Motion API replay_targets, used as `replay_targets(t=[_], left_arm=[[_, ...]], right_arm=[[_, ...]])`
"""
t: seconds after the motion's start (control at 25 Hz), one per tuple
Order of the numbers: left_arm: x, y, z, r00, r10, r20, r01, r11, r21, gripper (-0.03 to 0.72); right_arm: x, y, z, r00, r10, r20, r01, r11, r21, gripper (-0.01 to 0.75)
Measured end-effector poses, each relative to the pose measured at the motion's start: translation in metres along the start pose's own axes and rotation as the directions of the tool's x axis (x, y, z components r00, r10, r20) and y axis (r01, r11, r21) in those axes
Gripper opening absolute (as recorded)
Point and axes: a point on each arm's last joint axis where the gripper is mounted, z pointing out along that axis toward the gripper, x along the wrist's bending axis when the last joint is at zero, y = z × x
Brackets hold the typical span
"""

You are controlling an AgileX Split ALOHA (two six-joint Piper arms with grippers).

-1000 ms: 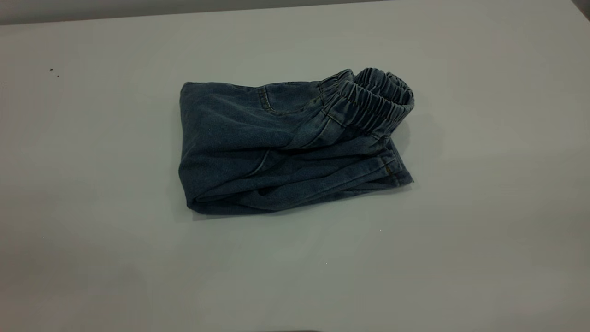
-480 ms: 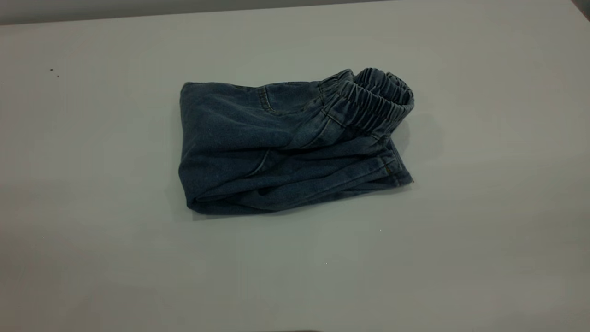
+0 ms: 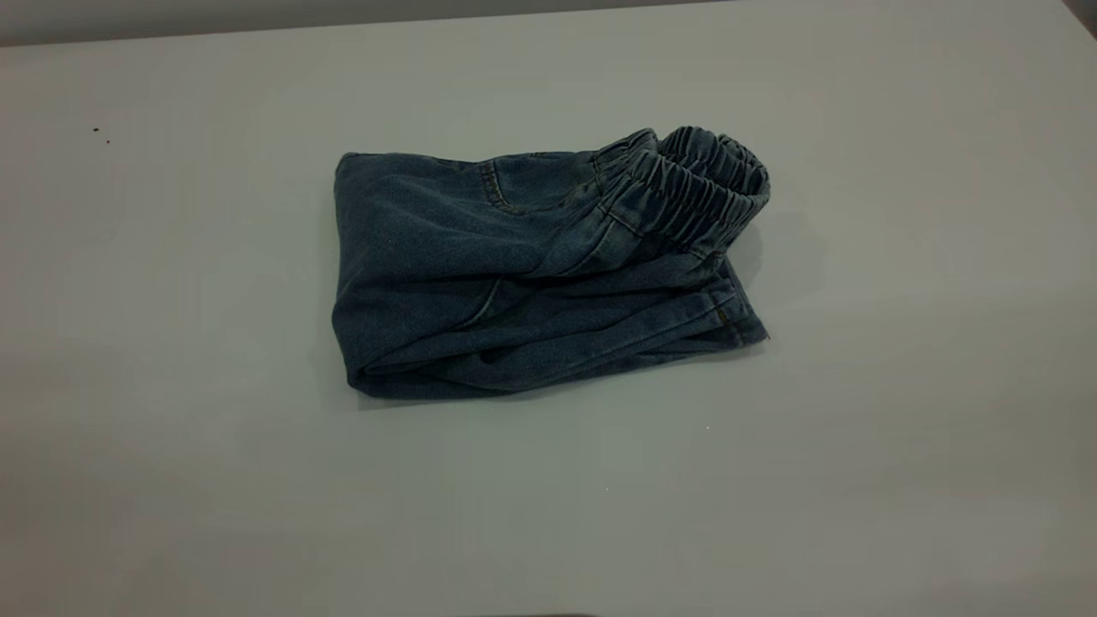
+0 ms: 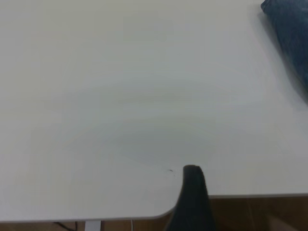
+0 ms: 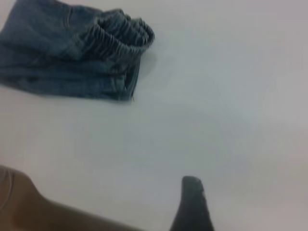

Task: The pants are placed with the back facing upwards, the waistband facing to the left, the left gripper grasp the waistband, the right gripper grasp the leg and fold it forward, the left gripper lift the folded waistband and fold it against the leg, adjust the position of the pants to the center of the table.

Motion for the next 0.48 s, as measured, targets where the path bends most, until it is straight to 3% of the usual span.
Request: replay_targets(t=[0.48], left_arm=[[0.0, 0.0, 0.0, 1.0, 0.0, 0.0, 0.0, 1.0, 0.0, 0.531]], right_arm=[[0.0025, -0.0028, -0.0035, 1.0, -0.001, -0.014, 0.001, 1.0, -0.027, 0.46]])
